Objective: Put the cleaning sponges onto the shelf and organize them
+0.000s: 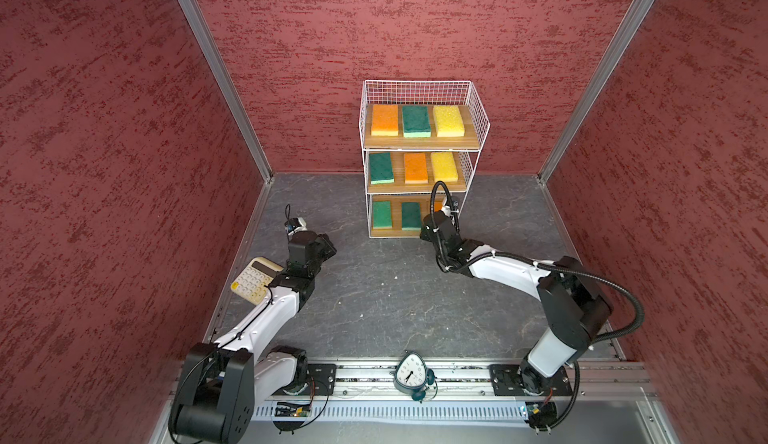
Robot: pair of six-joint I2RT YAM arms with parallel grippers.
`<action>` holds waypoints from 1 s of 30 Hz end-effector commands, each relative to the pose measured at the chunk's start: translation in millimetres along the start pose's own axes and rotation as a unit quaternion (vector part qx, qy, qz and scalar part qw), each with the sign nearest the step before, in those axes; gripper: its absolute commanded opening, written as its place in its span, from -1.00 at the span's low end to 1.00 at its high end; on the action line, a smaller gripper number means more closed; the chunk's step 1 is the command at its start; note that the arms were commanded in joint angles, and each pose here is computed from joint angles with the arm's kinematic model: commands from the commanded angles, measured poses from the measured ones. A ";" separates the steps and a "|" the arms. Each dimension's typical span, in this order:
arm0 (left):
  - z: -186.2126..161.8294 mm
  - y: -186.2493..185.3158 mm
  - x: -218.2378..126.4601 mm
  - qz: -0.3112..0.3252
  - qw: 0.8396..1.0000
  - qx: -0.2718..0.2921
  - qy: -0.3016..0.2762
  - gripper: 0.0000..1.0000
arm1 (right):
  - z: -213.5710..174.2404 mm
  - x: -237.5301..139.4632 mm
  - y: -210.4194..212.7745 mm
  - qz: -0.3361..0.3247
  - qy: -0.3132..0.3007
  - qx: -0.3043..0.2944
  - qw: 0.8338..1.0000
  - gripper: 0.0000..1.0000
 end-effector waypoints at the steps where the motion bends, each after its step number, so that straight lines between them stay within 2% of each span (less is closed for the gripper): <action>1: 1.6 7.3 -12.5 0.042 0.998 0.051 0.006 -0.50 | -2.5 -15.8 -15.4 -0.006 0.008 -0.015 1.000 0.11; 4: 5.3 10.0 -21.8 0.058 0.996 0.062 0.003 -0.41 | -3.4 -27.0 -17.8 0.009 0.019 -0.035 0.999 0.25; 7: 10.8 12.8 -30.1 0.085 0.993 0.085 -0.005 -0.22 | -5.2 -39.2 -23.7 0.016 0.030 -0.049 0.998 0.38; 8: 13.0 13.5 -32.0 0.093 0.991 0.094 -0.009 -0.11 | -3.3 -45.3 -26.4 0.019 0.026 -0.048 0.998 0.41; 9: 15.6 12.9 -34.0 0.098 0.990 0.105 -0.013 0.09 | -3.2 -49.9 -30.4 0.020 0.024 -0.051 0.998 0.46; 11: 20.9 12.1 -37.8 0.107 0.987 0.118 -0.016 0.28 | -1.5 -55.5 -37.6 0.024 0.024 -0.054 0.998 0.59; 12: 24.5 11.8 -40.4 0.113 0.986 0.123 -0.020 0.96 | -0.1 -54.9 -41.1 0.030 0.036 -0.052 0.998 0.67; 14: 33.0 12.2 -45.9 0.126 0.984 0.125 -0.034 0.99 | 6.4 -51.1 -54.3 0.017 0.054 -0.038 0.998 0.96; 20: 53.9 3.3 -57.0 0.115 0.977 0.155 -0.087 0.99 | 36.7 -64.5 -88.2 -0.015 0.000 -0.027 1.000 0.98; 26: 62.3 0.6 -44.4 0.107 0.956 0.228 -0.150 0.99 | 74.3 -62.4 -158.4 -0.063 -0.061 0.025 0.996 0.98; 30: 59.8 27.2 -27.4 0.147 0.957 0.213 -0.131 0.99 | 87.5 -55.3 -215.1 -0.120 -0.101 0.063 0.986 0.97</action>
Point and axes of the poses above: each gripper's point midway between its finger pads, its own x axis out along the fingers, its own y axis along the line the jaws close on, z = x × y, the point moved 2 cm from there along -x, back along the fingers, and after that the axes turned 5 degrees about -x, right-handed, at the moved point
